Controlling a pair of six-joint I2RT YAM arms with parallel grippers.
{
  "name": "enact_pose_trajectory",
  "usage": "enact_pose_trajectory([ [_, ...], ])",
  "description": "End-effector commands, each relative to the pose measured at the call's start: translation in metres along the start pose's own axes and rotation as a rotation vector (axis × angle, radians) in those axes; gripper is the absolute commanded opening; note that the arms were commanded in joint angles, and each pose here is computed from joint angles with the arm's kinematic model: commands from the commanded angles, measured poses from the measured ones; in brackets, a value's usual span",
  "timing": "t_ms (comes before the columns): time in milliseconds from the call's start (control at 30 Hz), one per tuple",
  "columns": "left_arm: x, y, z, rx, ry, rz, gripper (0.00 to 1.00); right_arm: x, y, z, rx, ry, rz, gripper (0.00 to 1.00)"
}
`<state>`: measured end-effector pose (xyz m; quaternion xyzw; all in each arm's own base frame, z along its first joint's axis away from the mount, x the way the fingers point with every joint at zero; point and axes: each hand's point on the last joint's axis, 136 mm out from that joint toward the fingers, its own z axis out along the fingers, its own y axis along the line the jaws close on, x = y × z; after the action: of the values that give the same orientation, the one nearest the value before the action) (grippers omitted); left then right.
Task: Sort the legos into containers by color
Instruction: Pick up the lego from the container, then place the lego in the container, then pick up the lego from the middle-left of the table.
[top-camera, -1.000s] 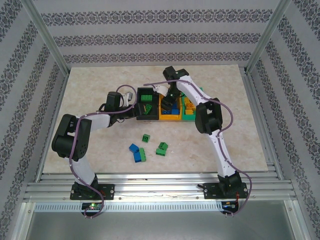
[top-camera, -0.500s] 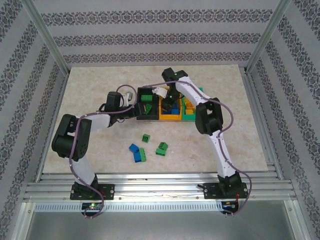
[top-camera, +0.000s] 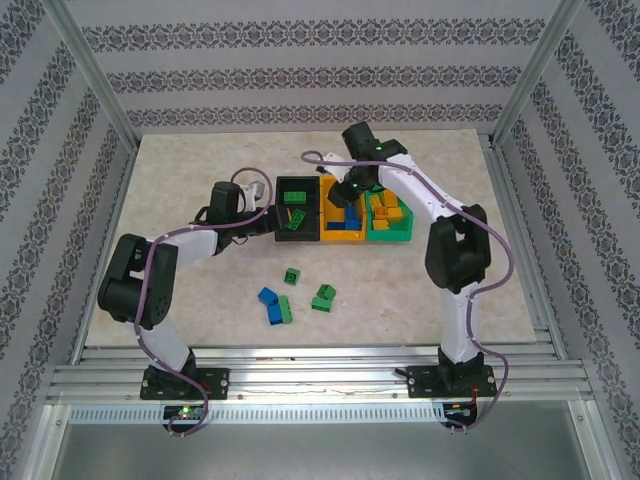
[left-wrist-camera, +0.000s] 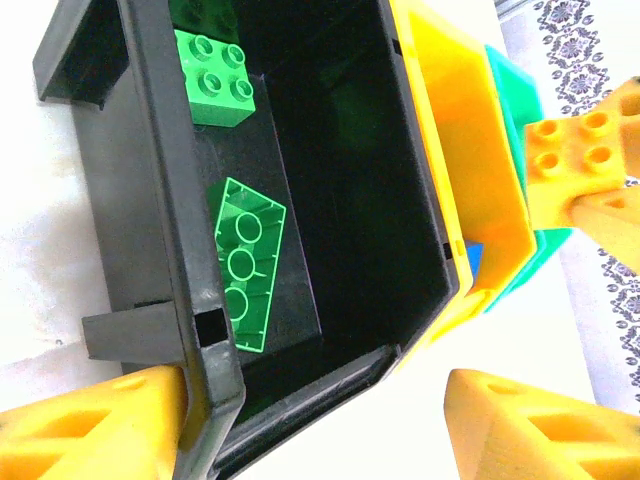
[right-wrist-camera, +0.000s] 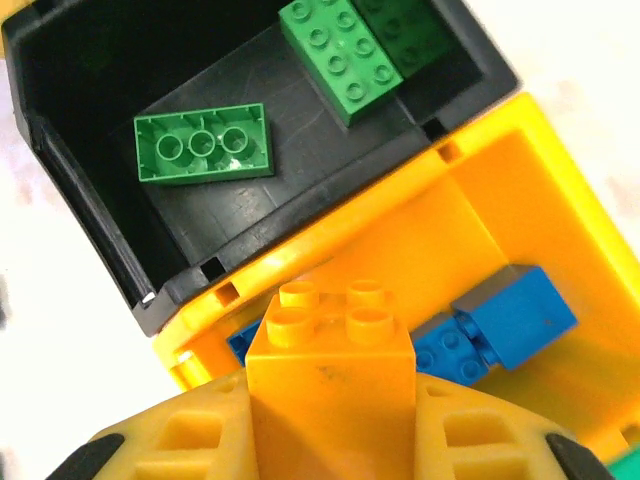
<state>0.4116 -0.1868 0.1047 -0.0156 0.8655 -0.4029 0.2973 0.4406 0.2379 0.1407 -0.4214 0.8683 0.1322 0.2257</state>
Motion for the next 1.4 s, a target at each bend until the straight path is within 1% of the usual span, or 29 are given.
enact_pose_trajectory([
  [0, -0.010, -0.022, -0.014, 0.023, -0.043, 0.066, 0.69, 0.001, -0.028, -0.026, 0.069, -0.128, 0.190, 0.23],
  [100, -0.013, -0.025, -0.021, 0.014, -0.058, 0.080, 0.70, 0.017, -0.048, -0.042, 0.148, -0.187, 0.293, 0.23],
  [167, -0.013, -0.026, -0.027, 0.005, -0.068, 0.090, 0.71, 0.032, -0.065, -0.047, 0.205, -0.196, 0.367, 0.24],
  [300, -0.011, -0.030, -0.038, -0.013, -0.085, 0.112, 0.71, 0.060, -0.094, -0.048, 0.261, -0.198, 0.520, 0.25],
  [367, -0.009, -0.030, -0.045, -0.027, -0.088, 0.122, 0.71, 0.066, -0.100, -0.044, 0.271, -0.189, 0.544, 0.32],
  [467, -0.003, -0.029, -0.053, -0.050, -0.083, 0.135, 0.72, 0.066, -0.097, -0.034, 0.246, -0.170, 0.542, 0.49],
  [500, 0.000, -0.028, -0.055, -0.059, -0.079, 0.139, 0.72, 0.067, -0.097, -0.033, 0.257, -0.160, 0.543, 0.54],
  [533, 0.003, -0.027, -0.057, -0.066, -0.074, 0.141, 0.72, 0.067, -0.097, -0.032, 0.265, -0.158, 0.541, 0.56],
  [667, 0.019, -0.021, -0.066, -0.092, -0.047, 0.146, 0.73, 0.066, -0.086, -0.035, 0.250, -0.174, 0.537, 0.56],
  [767, 0.034, -0.020, -0.071, -0.095, -0.010, 0.156, 0.73, 0.069, -0.068, -0.037, 0.244, -0.148, 0.519, 0.56],
  [867, 0.054, -0.021, -0.076, -0.077, 0.045, 0.156, 0.72, 0.076, -0.038, -0.033, 0.233, -0.115, 0.475, 0.56],
  [1000, 0.087, -0.023, -0.086, -0.063, 0.126, 0.134, 0.70, 0.082, 0.004, -0.029, 0.201, -0.117, 0.428, 0.56],
  [1133, 0.129, -0.014, -0.098, -0.150, 0.228, 0.071, 0.70, 0.094, 0.021, -0.026, 0.214, -0.145, 0.426, 0.56],
  [1233, 0.155, 0.000, -0.112, -0.295, 0.283, -0.009, 0.70, 0.101, 0.022, -0.028, 0.238, -0.181, 0.441, 0.56],
  [1367, 0.179, 0.004, -0.118, -0.350, 0.330, -0.095, 0.69, 0.105, 0.020, -0.031, 0.271, -0.211, 0.445, 0.56],
])
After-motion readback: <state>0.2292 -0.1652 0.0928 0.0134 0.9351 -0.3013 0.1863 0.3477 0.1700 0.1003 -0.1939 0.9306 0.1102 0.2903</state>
